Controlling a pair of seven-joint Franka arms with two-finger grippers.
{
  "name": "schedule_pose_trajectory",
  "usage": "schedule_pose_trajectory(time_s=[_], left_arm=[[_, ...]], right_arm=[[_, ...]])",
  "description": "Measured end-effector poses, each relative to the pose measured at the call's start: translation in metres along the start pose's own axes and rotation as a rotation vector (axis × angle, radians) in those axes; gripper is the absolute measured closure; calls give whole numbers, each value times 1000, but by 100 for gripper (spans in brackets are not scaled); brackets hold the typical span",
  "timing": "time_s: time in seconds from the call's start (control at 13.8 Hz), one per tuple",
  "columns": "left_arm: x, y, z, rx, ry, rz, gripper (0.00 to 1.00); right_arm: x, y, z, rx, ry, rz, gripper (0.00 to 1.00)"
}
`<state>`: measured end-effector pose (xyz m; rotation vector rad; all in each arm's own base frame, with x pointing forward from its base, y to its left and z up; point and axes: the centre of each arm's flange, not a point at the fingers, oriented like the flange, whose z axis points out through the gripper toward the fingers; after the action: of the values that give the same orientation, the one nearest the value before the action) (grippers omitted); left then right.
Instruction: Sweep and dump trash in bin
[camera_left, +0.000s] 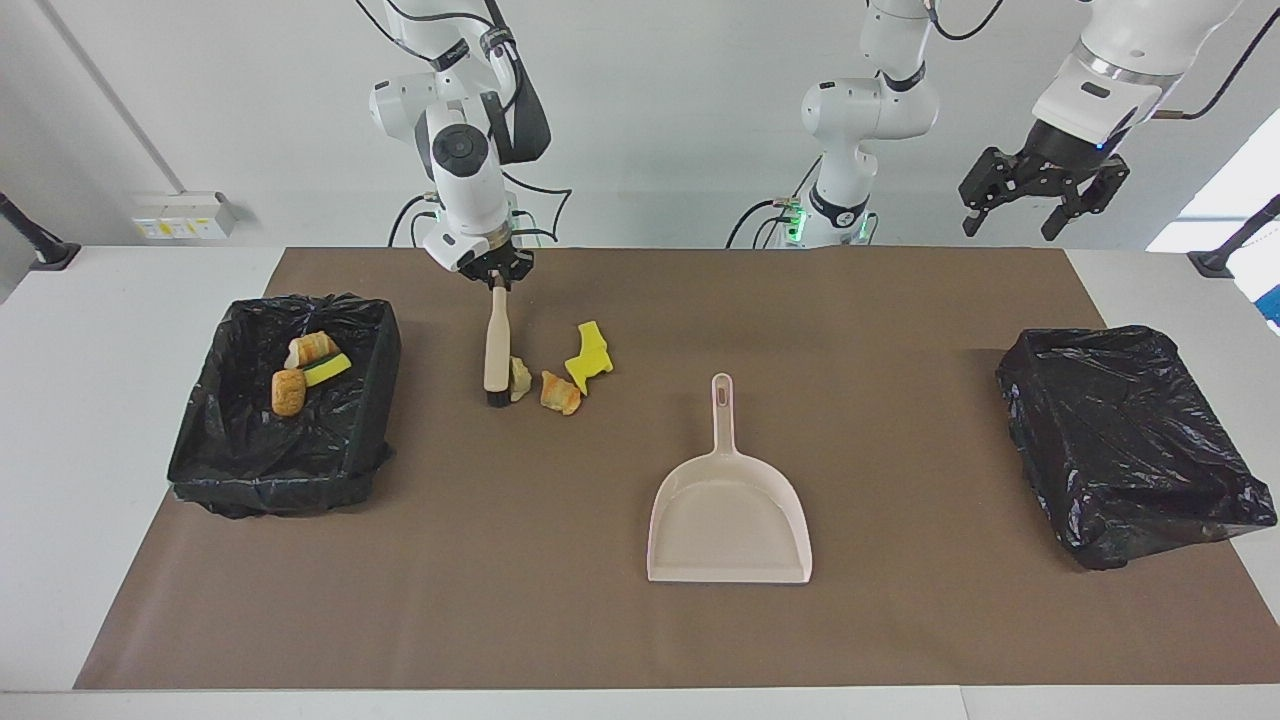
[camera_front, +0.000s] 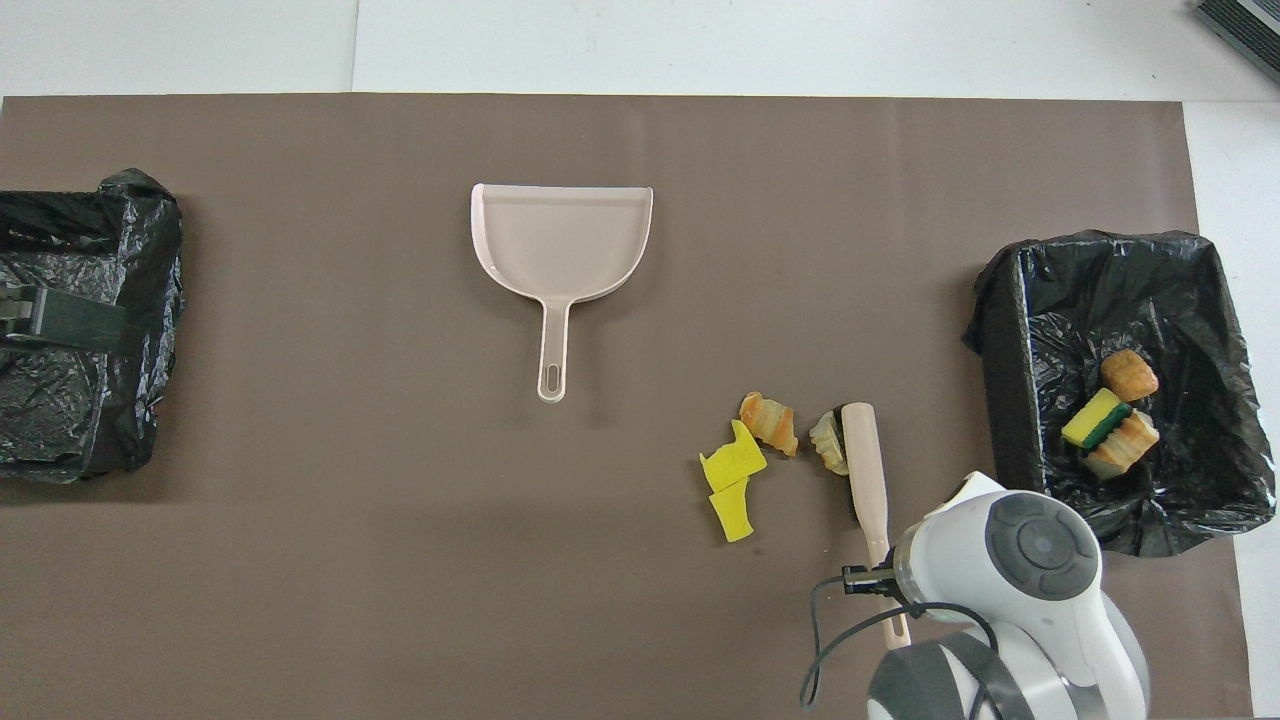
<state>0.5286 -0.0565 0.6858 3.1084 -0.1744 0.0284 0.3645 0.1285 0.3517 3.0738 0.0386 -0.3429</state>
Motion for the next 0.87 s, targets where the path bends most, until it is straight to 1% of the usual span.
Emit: schedule_pose_trajectory(time_s=[0.73,0.87], left_arm=[[0,0,0,0,0,1,0],[1,9,0,-3,8,17,0]], right_arm=[[0,0,0,0,0,0,74],[0,0,0,0,0,0,74]])
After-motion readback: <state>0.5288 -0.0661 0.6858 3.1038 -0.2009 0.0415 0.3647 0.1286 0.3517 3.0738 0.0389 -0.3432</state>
